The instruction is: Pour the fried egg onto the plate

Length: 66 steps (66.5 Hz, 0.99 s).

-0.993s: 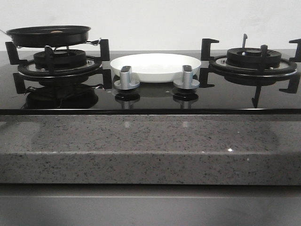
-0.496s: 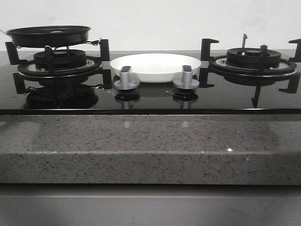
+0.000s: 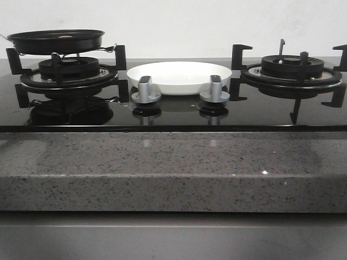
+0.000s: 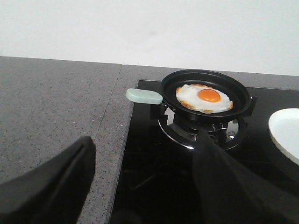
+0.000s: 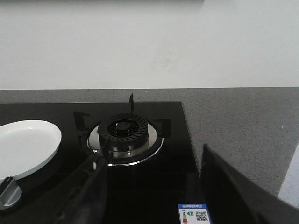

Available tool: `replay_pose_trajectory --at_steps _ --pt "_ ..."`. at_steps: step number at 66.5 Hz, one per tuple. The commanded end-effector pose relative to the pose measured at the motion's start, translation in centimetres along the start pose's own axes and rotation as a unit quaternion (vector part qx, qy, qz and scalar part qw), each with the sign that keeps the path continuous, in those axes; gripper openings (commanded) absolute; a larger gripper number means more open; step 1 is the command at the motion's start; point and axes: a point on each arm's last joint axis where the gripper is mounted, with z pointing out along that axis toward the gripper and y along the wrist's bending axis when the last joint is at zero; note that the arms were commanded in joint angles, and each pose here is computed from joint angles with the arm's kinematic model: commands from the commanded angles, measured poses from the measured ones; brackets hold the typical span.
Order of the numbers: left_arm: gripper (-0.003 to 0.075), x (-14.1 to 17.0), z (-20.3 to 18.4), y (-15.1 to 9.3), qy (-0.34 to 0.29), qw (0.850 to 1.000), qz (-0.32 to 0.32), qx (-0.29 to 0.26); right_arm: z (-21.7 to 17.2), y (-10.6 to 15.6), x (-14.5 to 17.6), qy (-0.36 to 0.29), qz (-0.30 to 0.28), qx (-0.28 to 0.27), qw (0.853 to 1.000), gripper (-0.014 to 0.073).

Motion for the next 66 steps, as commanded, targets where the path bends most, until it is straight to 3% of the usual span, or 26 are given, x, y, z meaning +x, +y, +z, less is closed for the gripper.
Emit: replay_pose_trajectory --at_steps 1,32,41,55,66 --pt "0.0459 -1.7 -0.2 -0.1 -0.052 0.999 0.001 0.003 0.1 0.0 -1.6 -0.050 -0.010 0.004 0.999 0.0468" --pt "0.0459 -1.7 -0.2 -0.1 -0.052 0.999 0.001 0.003 0.0 0.1 -2.5 -0.096 -0.003 -0.002 0.995 0.0468" --pt "0.0459 -1.7 -0.2 -0.1 -0.052 0.999 0.001 0.003 0.4 0.4 -3.2 -0.096 0.030 -0.019 0.995 0.0468" --pt "0.0459 -1.7 -0.2 -0.1 -0.052 0.999 0.001 0.003 4.3 1.4 -5.6 0.026 0.051 -0.051 0.997 0.0468" --pt "0.0459 -1.7 -0.2 -0.1 -0.052 0.999 0.001 0.003 8.6 3.0 -6.4 0.141 0.021 -0.087 0.986 0.0468"
